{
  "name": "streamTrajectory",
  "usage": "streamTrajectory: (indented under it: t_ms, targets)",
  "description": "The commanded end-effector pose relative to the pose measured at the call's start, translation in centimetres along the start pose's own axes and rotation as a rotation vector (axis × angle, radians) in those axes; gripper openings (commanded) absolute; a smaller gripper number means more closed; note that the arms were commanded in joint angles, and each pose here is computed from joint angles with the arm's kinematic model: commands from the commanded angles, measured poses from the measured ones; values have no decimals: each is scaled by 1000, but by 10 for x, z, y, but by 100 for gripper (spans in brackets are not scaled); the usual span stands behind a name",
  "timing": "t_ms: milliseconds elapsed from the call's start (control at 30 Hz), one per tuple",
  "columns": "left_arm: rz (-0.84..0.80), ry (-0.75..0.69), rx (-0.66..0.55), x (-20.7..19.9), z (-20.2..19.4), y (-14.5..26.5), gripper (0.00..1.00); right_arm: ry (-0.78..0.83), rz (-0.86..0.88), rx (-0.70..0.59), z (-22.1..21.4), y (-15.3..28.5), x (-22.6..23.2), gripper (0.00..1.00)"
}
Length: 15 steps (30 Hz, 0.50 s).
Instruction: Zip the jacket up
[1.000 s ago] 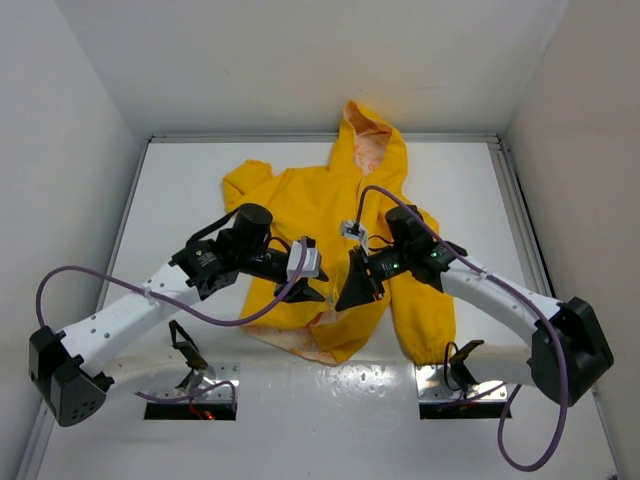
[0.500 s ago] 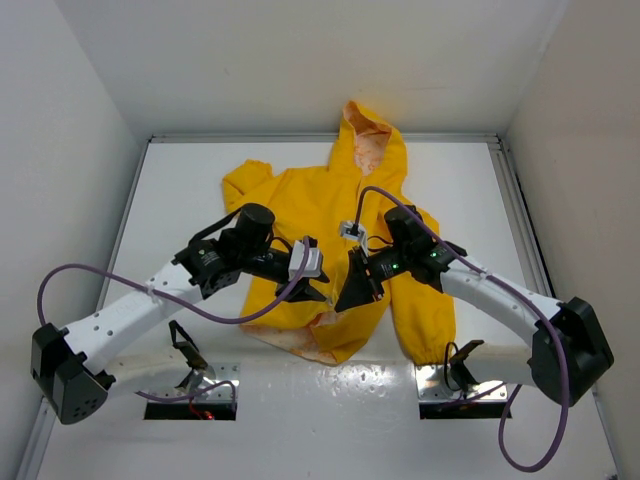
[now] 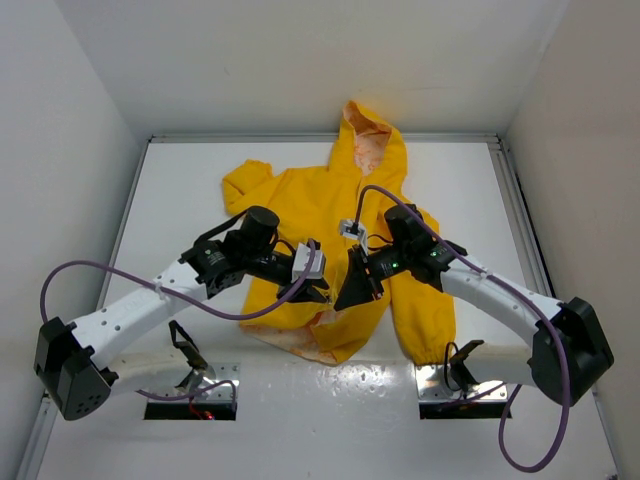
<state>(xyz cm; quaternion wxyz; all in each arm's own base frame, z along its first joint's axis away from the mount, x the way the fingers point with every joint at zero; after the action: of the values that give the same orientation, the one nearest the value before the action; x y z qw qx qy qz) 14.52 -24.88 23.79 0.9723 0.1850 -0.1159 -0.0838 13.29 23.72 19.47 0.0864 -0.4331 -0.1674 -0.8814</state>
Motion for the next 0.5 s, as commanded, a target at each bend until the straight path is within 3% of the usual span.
streamTrajectory:
  t_ms: [0, 467]
  targets:
    - [-31, -53, -51, -2, 9, -2, 35, 112, 54, -14, 16, 0, 19, 0]
    - [-66, -61, -87, -8, 13, -2, 26, 97, 48, -25, 18, -1, 17, 0]
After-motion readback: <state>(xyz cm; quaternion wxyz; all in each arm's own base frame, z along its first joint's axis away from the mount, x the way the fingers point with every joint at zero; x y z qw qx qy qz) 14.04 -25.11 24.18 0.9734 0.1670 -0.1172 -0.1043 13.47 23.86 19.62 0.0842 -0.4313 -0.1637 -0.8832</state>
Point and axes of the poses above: each gripper's point midway between its finger pads, its own y axis back along the fingers, its own x axis along the line the jaws close on, z = x × y, the point moved 5 cm from there along y, back along the fingers, and after that the axes turned 10 degrees about -y, right-handed, at the moved point
